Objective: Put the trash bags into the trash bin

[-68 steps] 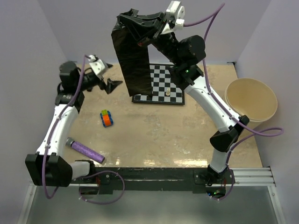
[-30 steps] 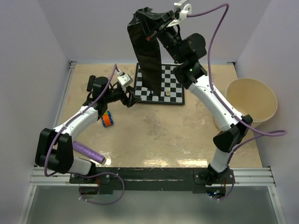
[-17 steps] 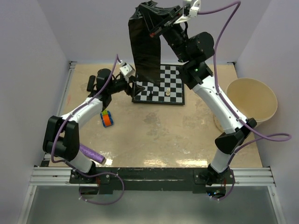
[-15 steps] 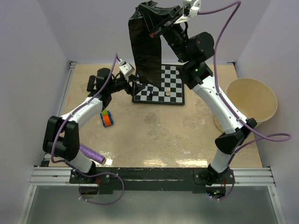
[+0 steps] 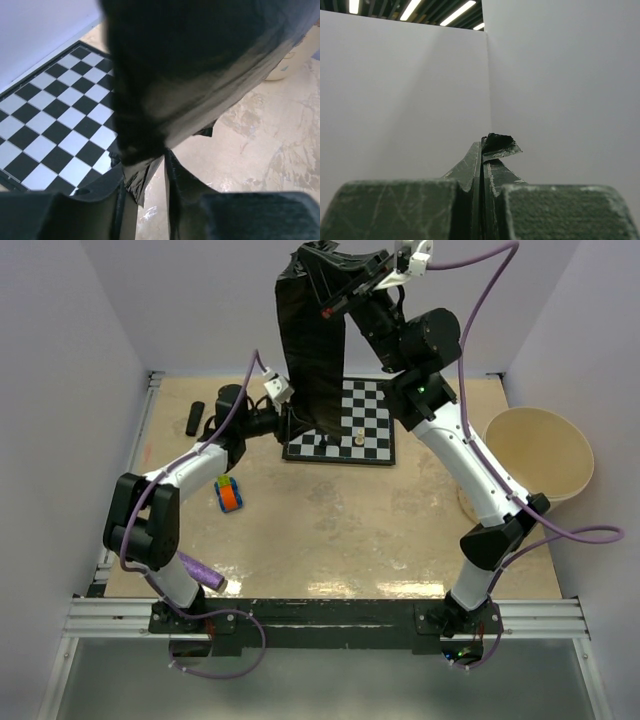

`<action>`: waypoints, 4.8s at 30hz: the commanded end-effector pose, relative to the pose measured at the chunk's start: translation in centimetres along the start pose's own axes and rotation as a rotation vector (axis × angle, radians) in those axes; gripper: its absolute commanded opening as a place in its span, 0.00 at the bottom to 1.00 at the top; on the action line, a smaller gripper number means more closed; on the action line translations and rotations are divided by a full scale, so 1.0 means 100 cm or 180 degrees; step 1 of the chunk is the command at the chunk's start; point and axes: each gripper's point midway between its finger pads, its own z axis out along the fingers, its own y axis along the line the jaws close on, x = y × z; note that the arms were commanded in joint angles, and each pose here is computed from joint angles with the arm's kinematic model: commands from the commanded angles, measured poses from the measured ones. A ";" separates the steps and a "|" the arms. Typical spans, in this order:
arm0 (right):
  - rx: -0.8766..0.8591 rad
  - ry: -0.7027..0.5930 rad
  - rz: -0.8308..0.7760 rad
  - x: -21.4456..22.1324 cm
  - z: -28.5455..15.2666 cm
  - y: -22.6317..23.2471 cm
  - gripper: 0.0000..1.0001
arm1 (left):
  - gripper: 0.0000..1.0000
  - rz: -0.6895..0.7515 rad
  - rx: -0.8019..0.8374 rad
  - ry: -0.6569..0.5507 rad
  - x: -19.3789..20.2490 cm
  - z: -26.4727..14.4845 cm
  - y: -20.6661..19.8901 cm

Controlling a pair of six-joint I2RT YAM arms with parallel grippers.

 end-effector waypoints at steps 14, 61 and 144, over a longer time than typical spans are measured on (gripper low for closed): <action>0.1828 0.1602 -0.0813 0.188 -0.113 -0.223 0.55 | 0.00 -0.0848 0.1587 0.0555 0.028 -0.052 -0.120; -0.2175 0.2311 -0.2848 0.204 -0.293 0.050 0.84 | 0.00 -0.3592 0.2479 0.1321 -0.084 -0.097 -0.131; -0.1611 0.3197 -0.1294 0.234 -0.257 0.032 0.21 | 0.00 0.2391 0.0305 0.0482 -0.118 -0.102 -0.101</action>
